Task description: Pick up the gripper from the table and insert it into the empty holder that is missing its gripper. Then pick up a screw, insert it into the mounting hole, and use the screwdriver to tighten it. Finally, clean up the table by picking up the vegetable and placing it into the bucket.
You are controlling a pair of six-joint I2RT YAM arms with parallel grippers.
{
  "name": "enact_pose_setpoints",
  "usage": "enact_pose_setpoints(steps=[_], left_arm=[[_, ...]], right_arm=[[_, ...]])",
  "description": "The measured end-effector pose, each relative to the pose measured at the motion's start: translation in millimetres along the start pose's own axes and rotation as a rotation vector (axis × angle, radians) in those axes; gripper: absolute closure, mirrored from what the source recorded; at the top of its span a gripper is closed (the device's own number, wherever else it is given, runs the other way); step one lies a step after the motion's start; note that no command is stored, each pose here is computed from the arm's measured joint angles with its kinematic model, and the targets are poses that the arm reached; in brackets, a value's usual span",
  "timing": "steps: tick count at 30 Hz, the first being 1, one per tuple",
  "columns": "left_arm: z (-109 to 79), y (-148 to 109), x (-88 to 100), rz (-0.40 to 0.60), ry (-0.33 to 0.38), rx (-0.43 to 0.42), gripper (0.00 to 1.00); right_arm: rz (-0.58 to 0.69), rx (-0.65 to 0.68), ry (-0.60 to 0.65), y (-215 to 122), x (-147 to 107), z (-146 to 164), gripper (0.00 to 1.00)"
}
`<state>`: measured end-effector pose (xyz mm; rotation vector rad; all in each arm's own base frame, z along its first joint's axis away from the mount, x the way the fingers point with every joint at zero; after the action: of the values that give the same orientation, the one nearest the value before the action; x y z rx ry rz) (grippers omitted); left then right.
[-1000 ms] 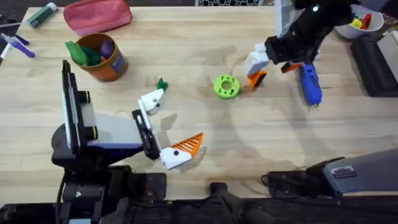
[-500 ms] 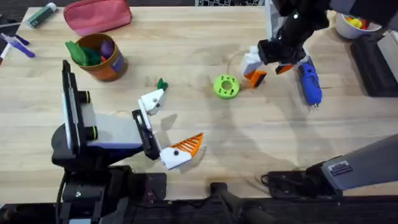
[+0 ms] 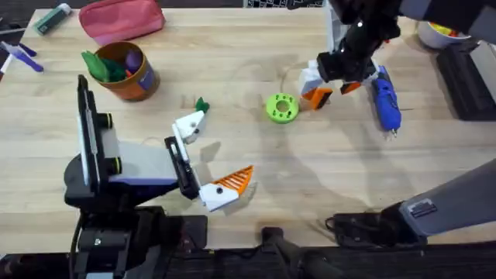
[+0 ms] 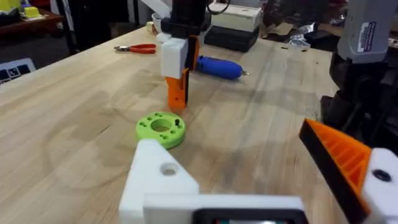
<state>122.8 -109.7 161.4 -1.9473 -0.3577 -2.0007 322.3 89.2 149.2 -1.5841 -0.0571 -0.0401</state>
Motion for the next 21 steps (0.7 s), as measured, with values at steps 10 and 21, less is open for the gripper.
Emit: enact_pose_setpoints(steps=[10, 21], left_arm=[[0.0, 0.0, 0.0, 0.0, 0.0, 0.0, 0.015], [0.0, 0.0, -0.1, 0.0, 0.0, 0.0, 0.016]], right_arm=[[0.002, -0.001, 0.004, 1.9, 0.8, 0.3, 0.29], [-0.004, -0.002, 0.012, 1.8, 2.0, 0.1, 0.989]])
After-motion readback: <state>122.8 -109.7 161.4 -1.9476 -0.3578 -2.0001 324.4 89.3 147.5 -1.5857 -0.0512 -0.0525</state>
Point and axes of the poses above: each hand's point on the last joint's axis, 136 mm out from that joint toward the fingers, its own y axis out along the fingers, its own z axis along the line the jaws close on, x = y × z, the point moved 5 cm from there along -y, back along the fingers, and after that the axes turned 6 degrees about y, right-handed, at the moved point
